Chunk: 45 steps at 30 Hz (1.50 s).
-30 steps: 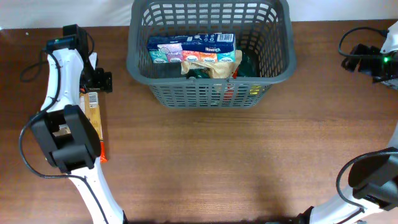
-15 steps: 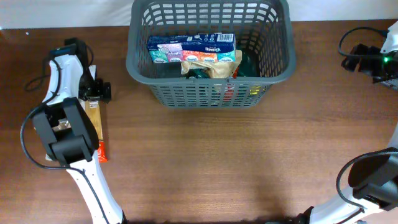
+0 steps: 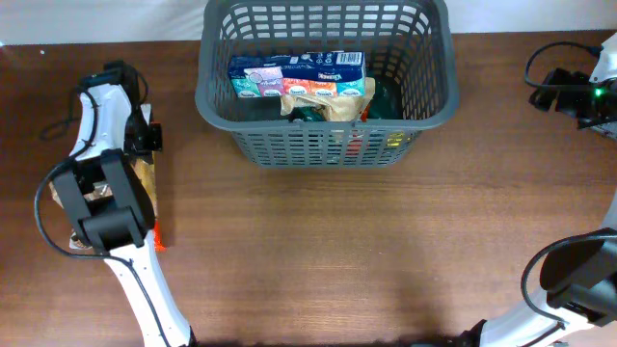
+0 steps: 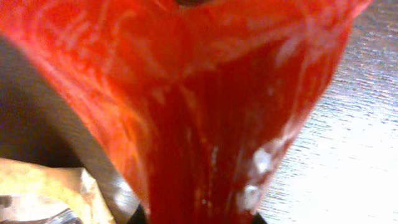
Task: Pack container
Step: 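Carry the snack bar pack into the basket and release it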
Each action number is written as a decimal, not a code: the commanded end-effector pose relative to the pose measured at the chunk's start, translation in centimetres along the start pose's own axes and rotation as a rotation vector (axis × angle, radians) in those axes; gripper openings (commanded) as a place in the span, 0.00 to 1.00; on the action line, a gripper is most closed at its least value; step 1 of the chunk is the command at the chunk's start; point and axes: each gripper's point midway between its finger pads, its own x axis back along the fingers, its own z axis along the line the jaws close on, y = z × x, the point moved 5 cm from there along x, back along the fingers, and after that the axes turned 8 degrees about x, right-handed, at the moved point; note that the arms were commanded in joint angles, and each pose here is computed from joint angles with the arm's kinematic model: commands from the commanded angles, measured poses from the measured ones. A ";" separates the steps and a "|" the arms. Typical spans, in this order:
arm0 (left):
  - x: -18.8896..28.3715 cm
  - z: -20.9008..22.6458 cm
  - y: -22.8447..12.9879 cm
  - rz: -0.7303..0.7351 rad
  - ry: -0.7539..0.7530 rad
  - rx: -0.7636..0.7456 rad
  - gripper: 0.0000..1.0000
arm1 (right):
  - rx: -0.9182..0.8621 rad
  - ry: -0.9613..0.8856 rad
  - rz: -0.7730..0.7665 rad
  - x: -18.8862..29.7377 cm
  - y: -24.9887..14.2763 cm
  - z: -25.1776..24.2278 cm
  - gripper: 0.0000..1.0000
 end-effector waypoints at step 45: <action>29.2 -29.7 -8.9 -0.924 -0.177 -1.651 0.02 | -0.004 0.003 -0.013 0.5 0.0 0.2 0.99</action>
